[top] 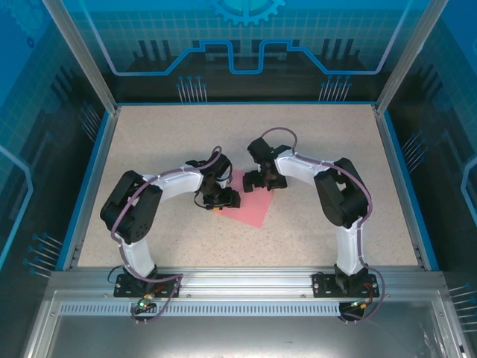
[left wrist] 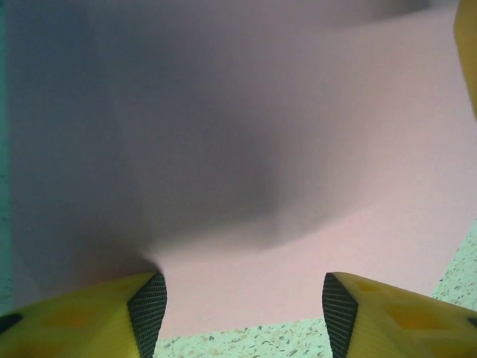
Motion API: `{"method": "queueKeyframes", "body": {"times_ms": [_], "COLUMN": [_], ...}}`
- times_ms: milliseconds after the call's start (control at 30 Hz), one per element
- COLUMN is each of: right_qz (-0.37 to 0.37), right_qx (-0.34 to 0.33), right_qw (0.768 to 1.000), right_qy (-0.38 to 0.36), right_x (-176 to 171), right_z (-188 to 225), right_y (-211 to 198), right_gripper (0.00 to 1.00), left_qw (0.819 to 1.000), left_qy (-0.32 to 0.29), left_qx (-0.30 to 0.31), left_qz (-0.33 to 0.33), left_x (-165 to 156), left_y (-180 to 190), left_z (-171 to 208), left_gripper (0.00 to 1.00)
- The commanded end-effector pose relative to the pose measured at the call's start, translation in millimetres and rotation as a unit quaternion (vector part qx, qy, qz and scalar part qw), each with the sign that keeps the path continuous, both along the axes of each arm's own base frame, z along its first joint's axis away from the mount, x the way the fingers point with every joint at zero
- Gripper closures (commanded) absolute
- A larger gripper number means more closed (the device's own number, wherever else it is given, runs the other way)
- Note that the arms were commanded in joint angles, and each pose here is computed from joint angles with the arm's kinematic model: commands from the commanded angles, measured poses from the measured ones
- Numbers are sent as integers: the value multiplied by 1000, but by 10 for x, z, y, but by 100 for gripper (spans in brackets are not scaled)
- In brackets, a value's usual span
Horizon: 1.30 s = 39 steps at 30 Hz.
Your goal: Fold a paper plane with a square sheet of paper (fold left side to right side)
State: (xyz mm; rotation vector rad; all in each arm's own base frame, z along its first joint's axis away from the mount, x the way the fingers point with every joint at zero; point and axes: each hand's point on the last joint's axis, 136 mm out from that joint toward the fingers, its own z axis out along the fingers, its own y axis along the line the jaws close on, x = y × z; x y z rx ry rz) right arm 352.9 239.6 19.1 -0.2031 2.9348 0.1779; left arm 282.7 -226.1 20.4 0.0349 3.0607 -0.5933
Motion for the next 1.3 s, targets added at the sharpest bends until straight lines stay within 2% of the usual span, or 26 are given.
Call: {"method": "queueKeyframes", "body": {"times_ms": [0,133,300,467,600,733,800,933,1133,1267], "right_qz": [26,42,55,71,81,104,125,184,258,293], "right_qx": [29,41,58,85,121,192,231,288,372,420], "right_qw": [998,997,996,993,989,976,965,939,889,855], "right_qy": [55,54,45,34,24,4,-8,-37,-72,-82], "right_x": [-297,-342,-363,-384,-389,-393,-430,-589,-959,-1189], "right_z": [-151,-70,35,151,273,538,728,1192,2006,2445], "right_y": [296,410,443,496,545,629,670,671,479,400], "right_gripper": [4,10,27,51,64,75,79,79,79,78], "left_qw": [999,999,1000,998,992,981,973,950,909,881], "left_qy": [32,28,-1,-41,-80,-119,-142,-205,-309,-339], "left_qx": [16,11,-11,-52,-95,-146,-176,-230,-278,-321], "left_qz": [10,13,12,21,28,45,52,44,-28,-72], "left_x": [-129,-123,-55,61,138,190,202,169,-65,-201], "left_y": [95,85,30,13,72,238,329,477,469,373], "left_z": [-187,-180,0,344,717,1076,1265,1711,2384,2673], "left_gripper": [41,44,45,43,39,36,34,28,14,10]}}
